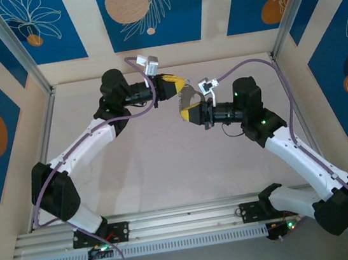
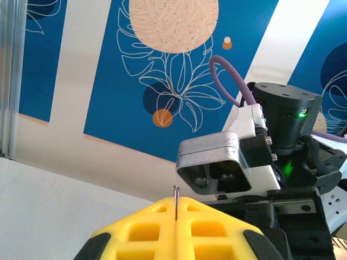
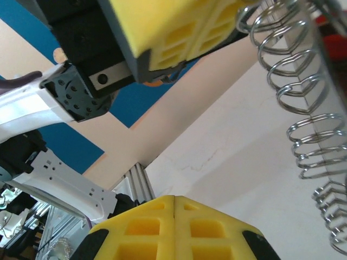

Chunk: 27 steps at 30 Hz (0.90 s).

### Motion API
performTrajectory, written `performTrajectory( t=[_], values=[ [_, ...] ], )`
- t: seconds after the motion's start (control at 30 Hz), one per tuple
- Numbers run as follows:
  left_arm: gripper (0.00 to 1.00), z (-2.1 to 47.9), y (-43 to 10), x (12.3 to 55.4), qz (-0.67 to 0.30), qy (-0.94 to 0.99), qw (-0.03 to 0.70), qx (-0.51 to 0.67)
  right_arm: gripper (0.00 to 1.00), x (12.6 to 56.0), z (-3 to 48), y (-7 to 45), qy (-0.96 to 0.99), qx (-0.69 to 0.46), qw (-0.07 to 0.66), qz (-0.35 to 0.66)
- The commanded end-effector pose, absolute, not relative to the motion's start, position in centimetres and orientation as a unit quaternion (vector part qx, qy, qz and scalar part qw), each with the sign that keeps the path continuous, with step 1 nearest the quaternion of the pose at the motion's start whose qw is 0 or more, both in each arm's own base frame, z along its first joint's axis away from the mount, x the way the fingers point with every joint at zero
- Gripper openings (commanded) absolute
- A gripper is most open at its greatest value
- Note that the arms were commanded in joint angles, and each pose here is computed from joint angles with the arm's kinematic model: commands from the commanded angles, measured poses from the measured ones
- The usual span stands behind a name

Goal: Put the keys on the keyring

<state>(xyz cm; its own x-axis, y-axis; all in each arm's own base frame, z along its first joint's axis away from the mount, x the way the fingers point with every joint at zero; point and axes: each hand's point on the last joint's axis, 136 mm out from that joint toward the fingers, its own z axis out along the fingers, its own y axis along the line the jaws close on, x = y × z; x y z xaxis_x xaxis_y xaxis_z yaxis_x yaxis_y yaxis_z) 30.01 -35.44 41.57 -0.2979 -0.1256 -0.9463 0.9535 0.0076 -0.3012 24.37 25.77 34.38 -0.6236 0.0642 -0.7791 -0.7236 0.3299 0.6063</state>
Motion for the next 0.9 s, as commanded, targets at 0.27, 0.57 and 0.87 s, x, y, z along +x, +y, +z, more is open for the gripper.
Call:
performTrajectory(
  t=[0.27, 0.57, 0.87],
  values=[
    [0.00, 43.2, -35.3, 28.6, -0.601, 0.515, 0.467, 0.395, 0.18, 24.4, 38.7, 18.5, 0.709, -0.160, 0.489, 0.483],
    [0.00, 43.0, -35.3, 28.2, -0.605, 0.513, 0.455, 0.405, 0.11, 28.3, 35.1, 17.6, 0.742, -0.098, 0.470, 0.468],
    [0.00, 42.8, -35.6, 28.2, -0.611, 0.514, 0.441, 0.410, 0.32, 26.9, 34.9, 21.0, 0.734, -0.163, 0.459, 0.473]
  ],
)
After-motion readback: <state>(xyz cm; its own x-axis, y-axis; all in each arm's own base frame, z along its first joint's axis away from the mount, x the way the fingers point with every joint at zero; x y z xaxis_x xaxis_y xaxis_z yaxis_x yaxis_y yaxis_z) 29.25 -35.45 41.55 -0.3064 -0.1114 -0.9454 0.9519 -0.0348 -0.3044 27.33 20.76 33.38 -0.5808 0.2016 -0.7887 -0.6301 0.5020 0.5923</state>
